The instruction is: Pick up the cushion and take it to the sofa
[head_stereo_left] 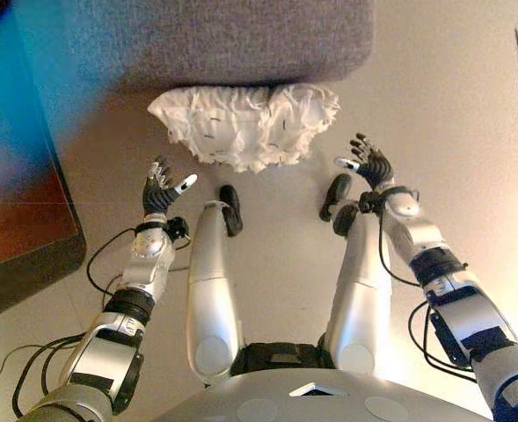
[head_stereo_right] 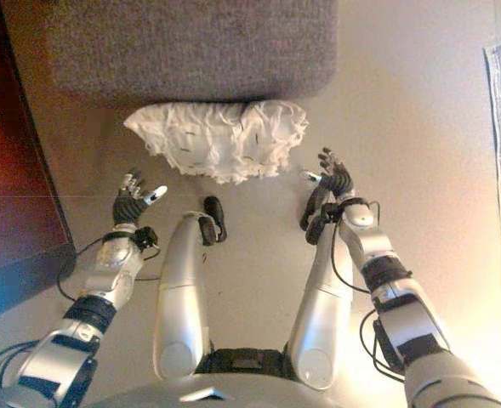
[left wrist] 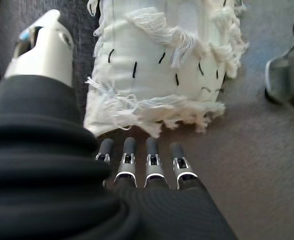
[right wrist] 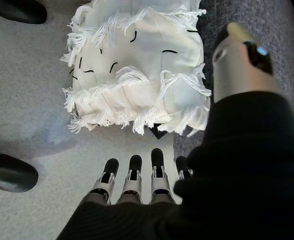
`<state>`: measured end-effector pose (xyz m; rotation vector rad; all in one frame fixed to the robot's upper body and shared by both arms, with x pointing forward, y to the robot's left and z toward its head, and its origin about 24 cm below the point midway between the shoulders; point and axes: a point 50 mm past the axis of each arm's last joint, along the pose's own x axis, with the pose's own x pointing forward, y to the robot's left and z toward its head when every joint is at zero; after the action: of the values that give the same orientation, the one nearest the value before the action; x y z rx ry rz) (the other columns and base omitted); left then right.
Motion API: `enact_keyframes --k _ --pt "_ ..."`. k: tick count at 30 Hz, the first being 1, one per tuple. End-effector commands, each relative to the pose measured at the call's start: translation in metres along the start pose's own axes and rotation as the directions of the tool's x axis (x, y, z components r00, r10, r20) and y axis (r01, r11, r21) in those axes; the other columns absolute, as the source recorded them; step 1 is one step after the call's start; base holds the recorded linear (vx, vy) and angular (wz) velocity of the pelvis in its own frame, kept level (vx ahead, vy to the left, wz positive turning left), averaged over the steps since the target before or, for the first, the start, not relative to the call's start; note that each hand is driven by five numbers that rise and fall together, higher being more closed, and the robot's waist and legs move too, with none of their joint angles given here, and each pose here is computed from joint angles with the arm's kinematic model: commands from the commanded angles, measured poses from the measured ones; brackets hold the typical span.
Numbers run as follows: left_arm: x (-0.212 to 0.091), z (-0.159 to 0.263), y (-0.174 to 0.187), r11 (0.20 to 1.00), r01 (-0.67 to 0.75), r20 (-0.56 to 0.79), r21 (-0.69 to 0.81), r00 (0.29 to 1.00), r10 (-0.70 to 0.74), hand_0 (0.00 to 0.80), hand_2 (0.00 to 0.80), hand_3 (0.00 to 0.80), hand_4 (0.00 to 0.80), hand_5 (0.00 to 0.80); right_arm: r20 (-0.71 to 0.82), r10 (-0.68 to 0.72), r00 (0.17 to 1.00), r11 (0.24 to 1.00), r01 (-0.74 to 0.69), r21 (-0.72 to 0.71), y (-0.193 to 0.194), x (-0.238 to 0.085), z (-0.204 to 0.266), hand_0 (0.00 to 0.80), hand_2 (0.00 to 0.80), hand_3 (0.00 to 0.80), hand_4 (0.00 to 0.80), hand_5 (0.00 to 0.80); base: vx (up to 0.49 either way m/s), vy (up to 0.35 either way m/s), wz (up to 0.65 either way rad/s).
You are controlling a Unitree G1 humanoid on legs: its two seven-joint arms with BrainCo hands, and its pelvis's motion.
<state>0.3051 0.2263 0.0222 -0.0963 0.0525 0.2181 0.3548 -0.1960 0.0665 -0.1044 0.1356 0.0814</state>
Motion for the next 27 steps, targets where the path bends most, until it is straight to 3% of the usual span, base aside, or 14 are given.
enact_keyframes --k 1,11,17,27 --pt "0.014 0.023 -0.005 0.992 -0.008 0.097 -0.129 0.995 0.021 0.000 0.000 0.000 0.000 0.000 0.022 0.024 0.999 0.999 -0.023 -0.043 -0.008 0.005 0.016 0.000 0.000 0.000 0.000 0.000 0.015 0.054 0.02" --pt "0.052 0.083 -0.020 0.987 0.015 0.171 -0.159 0.985 0.013 0.000 0.000 0.000 0.000 0.000 0.043 0.027 0.999 0.999 -0.028 0.026 0.001 0.030 0.061 0.000 0.000 0.000 0.000 0.000 0.046 0.051 -0.01" --pt "0.068 0.122 -0.030 0.985 0.044 0.219 -0.167 0.976 -0.007 0.000 0.000 0.000 0.000 0.000 0.049 0.042 0.998 0.999 -0.042 -0.008 0.007 0.038 0.084 0.000 0.000 0.000 0.000 0.000 0.048 0.046 0.01" --pt "0.088 0.156 -0.025 0.982 -0.019 0.182 -0.188 0.982 0.053 0.000 0.000 0.000 0.000 0.000 0.077 0.113 0.991 0.993 -0.109 -0.044 0.022 0.049 0.118 0.000 0.000 0.000 0.000 0.000 0.003 0.038 0.02"
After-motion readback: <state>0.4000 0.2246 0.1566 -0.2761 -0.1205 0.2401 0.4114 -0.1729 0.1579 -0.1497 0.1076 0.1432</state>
